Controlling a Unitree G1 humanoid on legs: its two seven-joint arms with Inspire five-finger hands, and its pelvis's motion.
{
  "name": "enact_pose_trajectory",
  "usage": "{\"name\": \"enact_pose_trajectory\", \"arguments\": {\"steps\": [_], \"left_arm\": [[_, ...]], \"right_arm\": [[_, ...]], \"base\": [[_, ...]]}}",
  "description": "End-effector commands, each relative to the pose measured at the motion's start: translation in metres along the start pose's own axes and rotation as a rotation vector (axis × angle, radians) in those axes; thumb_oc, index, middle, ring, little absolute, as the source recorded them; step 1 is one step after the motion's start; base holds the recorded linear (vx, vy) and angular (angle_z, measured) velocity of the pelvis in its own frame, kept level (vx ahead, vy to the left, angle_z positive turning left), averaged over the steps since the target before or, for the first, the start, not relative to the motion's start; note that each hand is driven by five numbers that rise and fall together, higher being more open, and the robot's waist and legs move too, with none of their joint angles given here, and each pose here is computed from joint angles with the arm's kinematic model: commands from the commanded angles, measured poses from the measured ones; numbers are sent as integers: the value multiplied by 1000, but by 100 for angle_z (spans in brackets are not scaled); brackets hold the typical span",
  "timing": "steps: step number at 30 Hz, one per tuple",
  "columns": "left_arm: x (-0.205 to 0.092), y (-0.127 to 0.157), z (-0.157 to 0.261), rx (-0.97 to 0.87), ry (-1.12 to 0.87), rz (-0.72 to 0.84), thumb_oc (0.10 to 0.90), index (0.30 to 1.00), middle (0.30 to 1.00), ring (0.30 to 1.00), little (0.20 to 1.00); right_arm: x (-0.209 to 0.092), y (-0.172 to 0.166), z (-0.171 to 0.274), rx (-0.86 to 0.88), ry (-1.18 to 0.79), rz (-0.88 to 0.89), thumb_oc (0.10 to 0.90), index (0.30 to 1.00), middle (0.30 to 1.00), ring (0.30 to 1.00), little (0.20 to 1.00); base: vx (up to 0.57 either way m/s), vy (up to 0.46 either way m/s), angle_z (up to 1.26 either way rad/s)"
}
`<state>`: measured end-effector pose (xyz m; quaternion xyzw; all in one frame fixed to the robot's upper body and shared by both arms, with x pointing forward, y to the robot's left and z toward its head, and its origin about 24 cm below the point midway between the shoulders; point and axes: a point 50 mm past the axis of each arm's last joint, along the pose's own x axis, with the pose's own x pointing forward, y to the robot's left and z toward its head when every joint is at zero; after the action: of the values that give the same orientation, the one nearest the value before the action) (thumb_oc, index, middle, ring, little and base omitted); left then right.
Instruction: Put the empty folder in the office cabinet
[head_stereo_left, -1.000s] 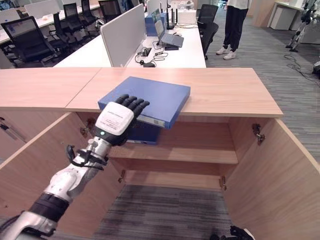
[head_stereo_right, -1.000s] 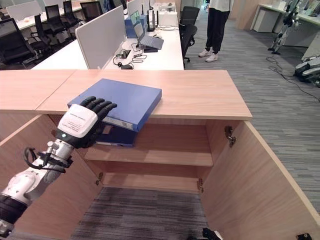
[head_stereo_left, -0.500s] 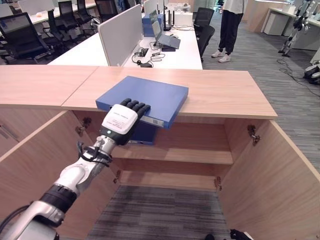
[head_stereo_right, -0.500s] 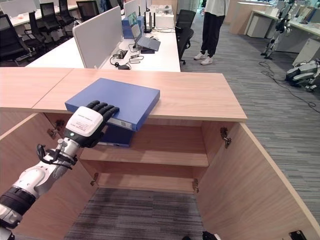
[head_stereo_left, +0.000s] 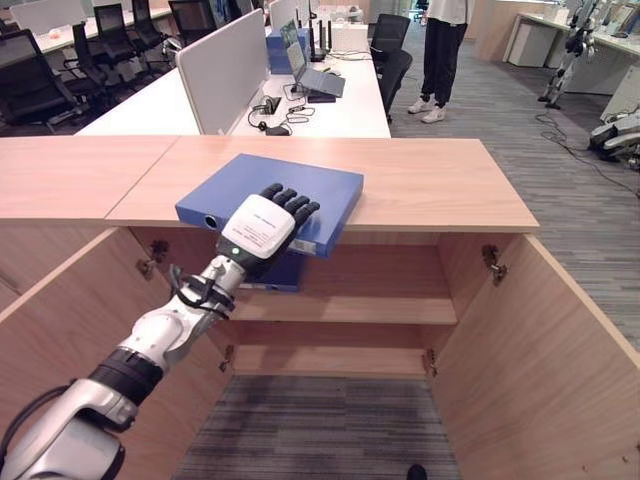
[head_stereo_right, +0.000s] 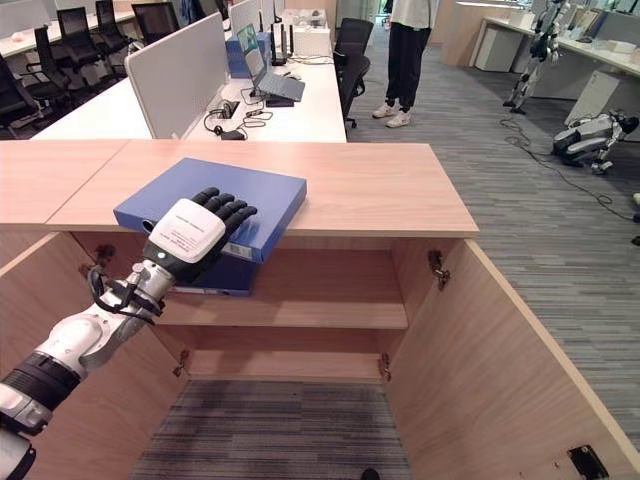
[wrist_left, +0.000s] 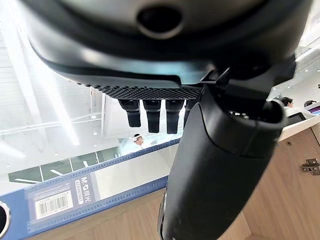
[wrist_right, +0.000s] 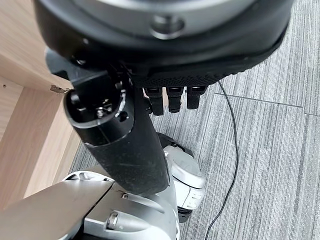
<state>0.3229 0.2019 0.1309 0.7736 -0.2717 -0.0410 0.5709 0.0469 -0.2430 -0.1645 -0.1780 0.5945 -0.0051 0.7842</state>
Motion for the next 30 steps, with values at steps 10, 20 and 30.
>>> {"name": "enact_pose_trajectory", "arguments": {"steps": [10, 20, 30], "left_arm": [[38, 63, -43, 47, 159, 252, 400, 300, 300, 300, 300], [39, 80, -39, 35, 139, 332, 400, 300, 300, 300, 300], [2, 170, -27, -109, 33, 784, 400, 300, 300, 300, 300]], "right_arm": [[3, -9, 26, -40, -100, -14, 800, 900, 900, 900, 900], [2, -3, 32, -43, -141, 11, 800, 900, 900, 900, 900], [0, 11, 42, 15, -184, 56, 800, 900, 900, 900, 900]], "base": [[0, 0, 0], [0, 0, 0], [-11, -8, 3]]}}
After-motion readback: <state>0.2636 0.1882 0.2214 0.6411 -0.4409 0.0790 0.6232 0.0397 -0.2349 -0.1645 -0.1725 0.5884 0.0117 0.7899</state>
